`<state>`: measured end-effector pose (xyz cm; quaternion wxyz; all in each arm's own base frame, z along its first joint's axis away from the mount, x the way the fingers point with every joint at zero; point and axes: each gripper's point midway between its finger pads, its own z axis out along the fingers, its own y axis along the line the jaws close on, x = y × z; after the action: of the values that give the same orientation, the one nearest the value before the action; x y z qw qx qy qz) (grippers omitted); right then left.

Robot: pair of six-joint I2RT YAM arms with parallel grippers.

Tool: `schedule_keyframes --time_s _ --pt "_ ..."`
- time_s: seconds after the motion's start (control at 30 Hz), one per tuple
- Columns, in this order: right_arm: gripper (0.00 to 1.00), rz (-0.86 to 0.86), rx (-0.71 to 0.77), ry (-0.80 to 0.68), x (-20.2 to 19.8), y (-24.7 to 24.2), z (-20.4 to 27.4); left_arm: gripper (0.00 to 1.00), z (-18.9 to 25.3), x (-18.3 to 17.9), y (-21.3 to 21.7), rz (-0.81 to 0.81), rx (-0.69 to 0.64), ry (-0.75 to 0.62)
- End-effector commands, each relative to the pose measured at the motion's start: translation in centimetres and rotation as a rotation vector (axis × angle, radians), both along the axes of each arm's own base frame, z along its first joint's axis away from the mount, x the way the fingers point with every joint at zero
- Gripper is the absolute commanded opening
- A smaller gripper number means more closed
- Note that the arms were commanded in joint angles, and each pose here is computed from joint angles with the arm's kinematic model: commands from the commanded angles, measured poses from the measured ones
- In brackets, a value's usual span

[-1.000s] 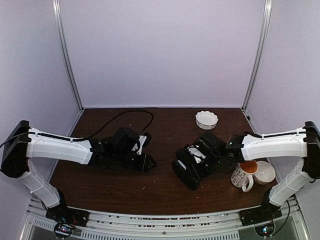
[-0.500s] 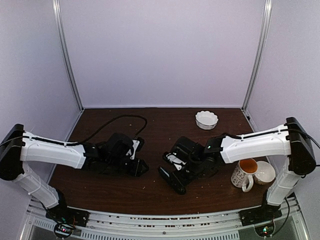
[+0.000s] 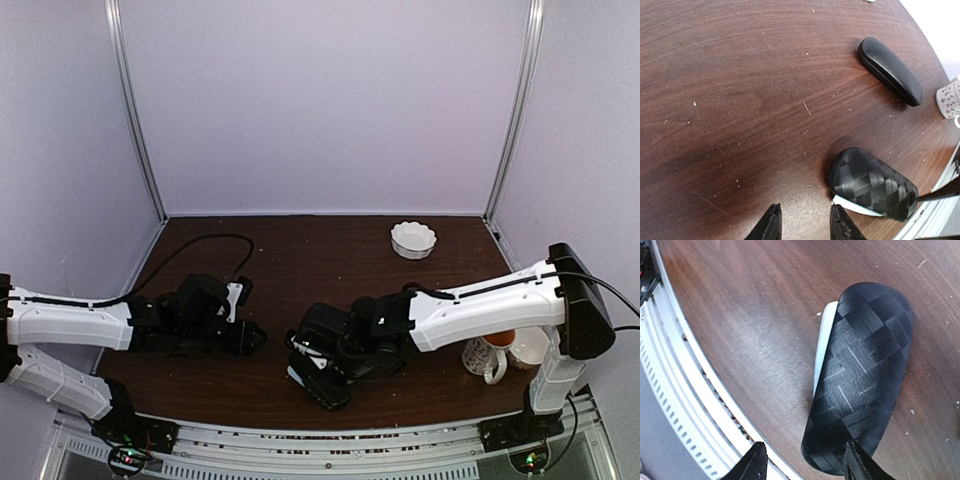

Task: Organize the sunglasses
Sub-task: Move the case with the sunglasses to the corner of the board.

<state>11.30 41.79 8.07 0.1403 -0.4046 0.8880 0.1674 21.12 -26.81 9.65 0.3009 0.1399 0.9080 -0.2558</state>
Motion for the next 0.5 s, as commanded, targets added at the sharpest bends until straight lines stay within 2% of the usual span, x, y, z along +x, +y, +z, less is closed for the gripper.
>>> schedule_keyframes --time_s 0.0,0.13,0.23,0.27,0.3,0.33,0.37,0.47 --pt "0.53 -0.041 0.01 -0.069 1.8 0.3 1.5 0.36 0.6 0.4 0.4 0.02 -0.026 -0.034" --pt "0.55 -0.093 0.045 -0.172 4.1 -0.7 3.9 0.36 1.4 0.5 0.6 0.028 -0.039 -0.063" --pt "0.64 -0.143 0.111 -0.24 6.3 -1.9 6.5 0.4 2.7 0.8 1.2 0.044 -0.041 -0.106" --pt "0.68 -0.166 0.123 -0.263 7.2 -2.6 7.2 0.44 3.4 0.9 1.5 0.052 -0.04 -0.128" --pt "0.78 -0.2 0.134 -0.289 8.2 -3.6 8.0 0.5 4.0 1.1 1.9 0.063 -0.032 -0.149" --pt "0.95 -0.244 0.14 -0.335 9.5 -4.9 9.0 0.57 4.7 1.3 2.4 0.077 -0.026 -0.17" --pt "0.99 -0.287 0.15 -0.374 10.7 -6.2 9.9 0.62 5.3 1.5 3.0 0.096 -0.013 -0.193" --pt "1.0 -0.408 0.176 -0.46 14.0 -10.6 12.2 0.8 7.1 2.0 5.0 0.157 0.021 -0.256"
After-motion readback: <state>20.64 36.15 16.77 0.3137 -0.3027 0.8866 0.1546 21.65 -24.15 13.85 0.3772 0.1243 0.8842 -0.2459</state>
